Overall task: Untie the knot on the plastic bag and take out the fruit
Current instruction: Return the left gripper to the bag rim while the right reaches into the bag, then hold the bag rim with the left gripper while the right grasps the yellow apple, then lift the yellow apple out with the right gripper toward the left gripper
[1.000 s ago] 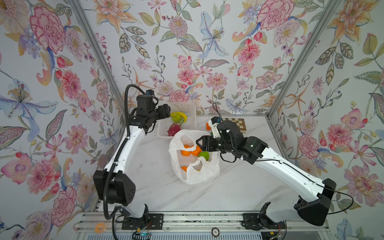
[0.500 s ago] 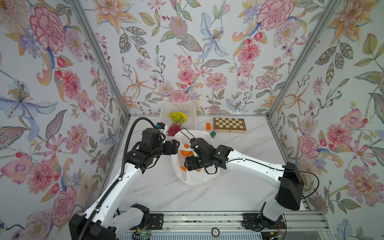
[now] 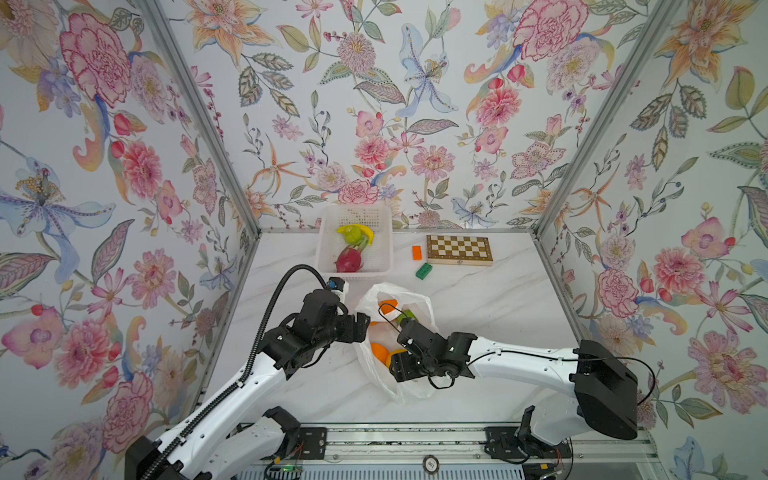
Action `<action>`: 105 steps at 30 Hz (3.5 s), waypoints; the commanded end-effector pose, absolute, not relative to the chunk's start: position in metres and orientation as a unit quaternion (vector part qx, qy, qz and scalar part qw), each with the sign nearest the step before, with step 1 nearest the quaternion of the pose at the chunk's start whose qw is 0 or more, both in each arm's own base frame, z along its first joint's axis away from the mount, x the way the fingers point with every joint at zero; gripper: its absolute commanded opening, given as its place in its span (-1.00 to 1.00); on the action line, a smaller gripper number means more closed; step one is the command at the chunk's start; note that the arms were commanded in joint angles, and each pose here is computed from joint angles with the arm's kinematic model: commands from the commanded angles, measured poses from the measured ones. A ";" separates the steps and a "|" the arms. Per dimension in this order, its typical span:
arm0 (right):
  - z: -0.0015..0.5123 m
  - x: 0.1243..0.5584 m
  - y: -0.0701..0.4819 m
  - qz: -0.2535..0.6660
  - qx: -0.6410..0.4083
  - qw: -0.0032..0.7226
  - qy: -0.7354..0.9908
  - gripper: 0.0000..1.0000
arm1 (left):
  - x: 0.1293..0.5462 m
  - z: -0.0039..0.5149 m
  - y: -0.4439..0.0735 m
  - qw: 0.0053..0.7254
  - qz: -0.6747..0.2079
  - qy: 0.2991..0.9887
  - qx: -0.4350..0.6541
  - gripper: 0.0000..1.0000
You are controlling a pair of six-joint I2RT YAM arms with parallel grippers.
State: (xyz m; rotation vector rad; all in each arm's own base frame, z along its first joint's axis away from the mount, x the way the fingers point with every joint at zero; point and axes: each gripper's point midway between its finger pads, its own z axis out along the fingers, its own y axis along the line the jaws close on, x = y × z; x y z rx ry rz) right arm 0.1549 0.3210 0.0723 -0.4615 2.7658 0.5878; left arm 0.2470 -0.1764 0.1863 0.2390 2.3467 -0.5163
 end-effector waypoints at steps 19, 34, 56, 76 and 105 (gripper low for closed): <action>0.147 0.194 0.330 0.235 -0.101 0.228 0.940 0.36 | 0.244 0.184 -0.173 0.370 -0.192 0.907 0.065 0.83; 0.078 0.189 0.324 0.162 -0.101 0.132 0.973 0.35 | 0.246 0.175 -0.171 0.368 -0.184 0.909 0.061 0.79; 0.031 0.176 0.324 0.175 -0.086 0.083 0.977 0.40 | 0.252 0.173 -0.172 0.378 -0.175 0.906 0.072 0.80; 0.111 0.224 0.324 0.255 -0.026 0.227 0.939 -0.19 | 0.259 0.175 -0.176 0.391 -0.166 0.900 0.093 0.82; 0.232 0.221 0.329 0.499 0.002 0.285 0.819 -0.20 | 0.196 0.265 -0.239 0.560 -0.366 0.656 0.348 0.79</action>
